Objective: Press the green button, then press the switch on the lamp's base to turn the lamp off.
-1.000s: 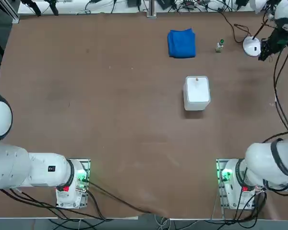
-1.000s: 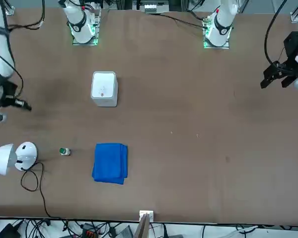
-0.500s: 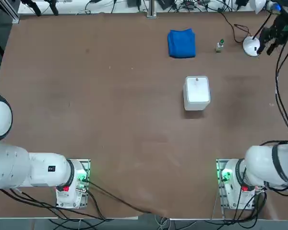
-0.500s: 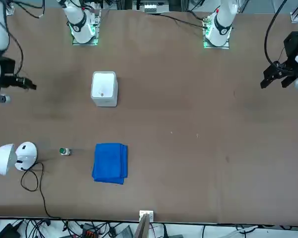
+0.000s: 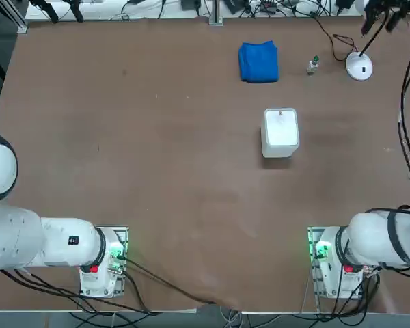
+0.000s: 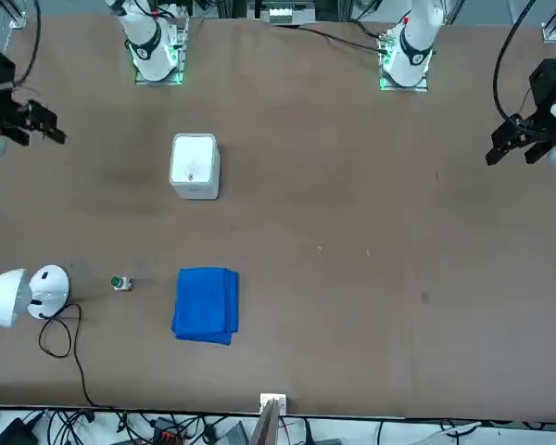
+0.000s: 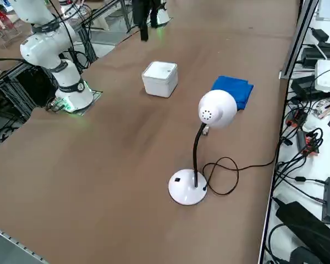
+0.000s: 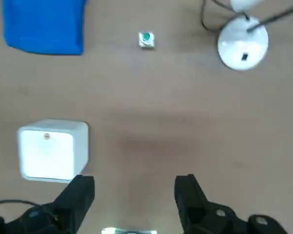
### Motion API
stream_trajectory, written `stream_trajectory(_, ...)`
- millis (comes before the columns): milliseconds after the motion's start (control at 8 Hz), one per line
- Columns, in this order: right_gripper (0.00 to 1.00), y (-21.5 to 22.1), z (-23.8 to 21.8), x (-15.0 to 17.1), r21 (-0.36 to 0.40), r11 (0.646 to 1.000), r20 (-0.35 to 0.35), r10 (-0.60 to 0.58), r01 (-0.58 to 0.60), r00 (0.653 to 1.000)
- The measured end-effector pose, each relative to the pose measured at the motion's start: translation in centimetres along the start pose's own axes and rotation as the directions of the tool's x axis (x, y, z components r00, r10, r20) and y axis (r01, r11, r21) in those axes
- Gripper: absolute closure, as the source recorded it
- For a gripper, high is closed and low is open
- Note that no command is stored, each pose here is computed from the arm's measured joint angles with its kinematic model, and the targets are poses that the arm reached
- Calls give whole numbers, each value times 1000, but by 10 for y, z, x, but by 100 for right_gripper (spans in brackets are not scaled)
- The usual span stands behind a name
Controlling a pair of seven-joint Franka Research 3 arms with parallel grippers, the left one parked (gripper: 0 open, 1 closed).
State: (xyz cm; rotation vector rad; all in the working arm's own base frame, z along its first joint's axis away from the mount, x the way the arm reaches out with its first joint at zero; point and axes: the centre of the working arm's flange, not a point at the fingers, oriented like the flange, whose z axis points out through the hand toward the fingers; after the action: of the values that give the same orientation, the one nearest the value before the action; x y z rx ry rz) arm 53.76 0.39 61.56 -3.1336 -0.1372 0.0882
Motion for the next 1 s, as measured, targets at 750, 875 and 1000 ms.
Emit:
stream_trajectory(750, 0, -33, 3, 21, 8, 999, 4, 31, -31, 1000)
stream_trajectory(875, 0, -40, 4, 21, -9, 1000, 4, 27, -27, 1000)
stream_trajectory(1000, 0, -43, 3, 21, -12, 1000, 4, 24, -24, 1000)
